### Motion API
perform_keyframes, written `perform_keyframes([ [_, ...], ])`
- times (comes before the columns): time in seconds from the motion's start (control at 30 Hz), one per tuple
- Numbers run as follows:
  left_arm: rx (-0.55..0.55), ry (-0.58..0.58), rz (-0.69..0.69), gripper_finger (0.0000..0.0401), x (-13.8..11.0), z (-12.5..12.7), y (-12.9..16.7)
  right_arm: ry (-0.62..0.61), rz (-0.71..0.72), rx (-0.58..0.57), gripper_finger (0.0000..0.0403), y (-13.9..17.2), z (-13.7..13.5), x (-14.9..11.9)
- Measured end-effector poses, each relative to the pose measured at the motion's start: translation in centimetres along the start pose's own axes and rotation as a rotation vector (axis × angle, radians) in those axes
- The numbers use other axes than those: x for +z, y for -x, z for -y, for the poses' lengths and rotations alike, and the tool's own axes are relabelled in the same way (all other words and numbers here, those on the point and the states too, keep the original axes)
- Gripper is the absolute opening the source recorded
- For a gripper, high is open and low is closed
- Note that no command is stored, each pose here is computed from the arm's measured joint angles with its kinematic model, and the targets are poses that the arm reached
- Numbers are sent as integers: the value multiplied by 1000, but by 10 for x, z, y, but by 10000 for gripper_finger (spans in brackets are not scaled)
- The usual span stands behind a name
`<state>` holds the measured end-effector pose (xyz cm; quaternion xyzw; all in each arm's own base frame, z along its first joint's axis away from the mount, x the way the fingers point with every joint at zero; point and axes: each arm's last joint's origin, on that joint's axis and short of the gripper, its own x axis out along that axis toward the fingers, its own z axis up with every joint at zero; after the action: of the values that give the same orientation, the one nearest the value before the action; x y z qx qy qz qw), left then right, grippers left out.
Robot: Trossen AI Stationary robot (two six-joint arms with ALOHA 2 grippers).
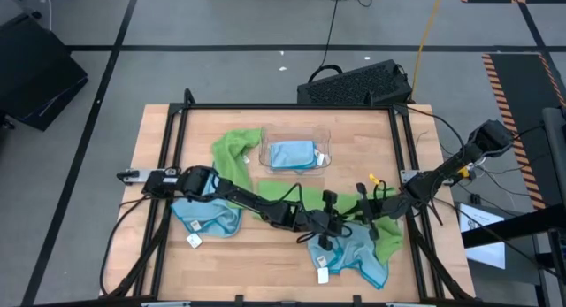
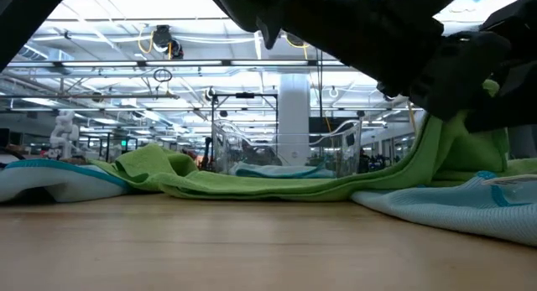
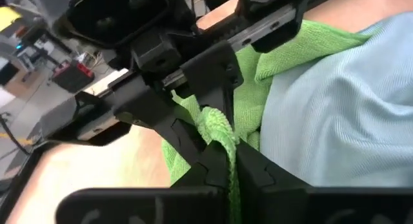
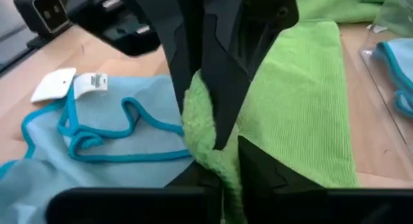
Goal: Fold microfiber towels
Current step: Fold the bottom left green microfiber cloth
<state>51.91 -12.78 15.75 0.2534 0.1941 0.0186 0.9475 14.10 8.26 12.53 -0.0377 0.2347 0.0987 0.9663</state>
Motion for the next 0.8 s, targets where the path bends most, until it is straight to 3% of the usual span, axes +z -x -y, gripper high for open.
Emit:
perform_keyframes([
  [0.2, 51, 26, 16, 5, 20, -7, 15, 58, -37, 28, 127, 2, -4, -4],
  [0.4, 55, 31, -64, 6, 24, -4, 26, 69, -113, 2, 204, 10, -3, -11],
  [0.57, 80, 33, -60, 5, 34, -8, 36, 112, -148, -12, 219, 16, -1, -15],
  [0.8, 111, 73, -86, 4, 35, -11, 39, 148, -222, -39, 196, 18, -1, -23],
])
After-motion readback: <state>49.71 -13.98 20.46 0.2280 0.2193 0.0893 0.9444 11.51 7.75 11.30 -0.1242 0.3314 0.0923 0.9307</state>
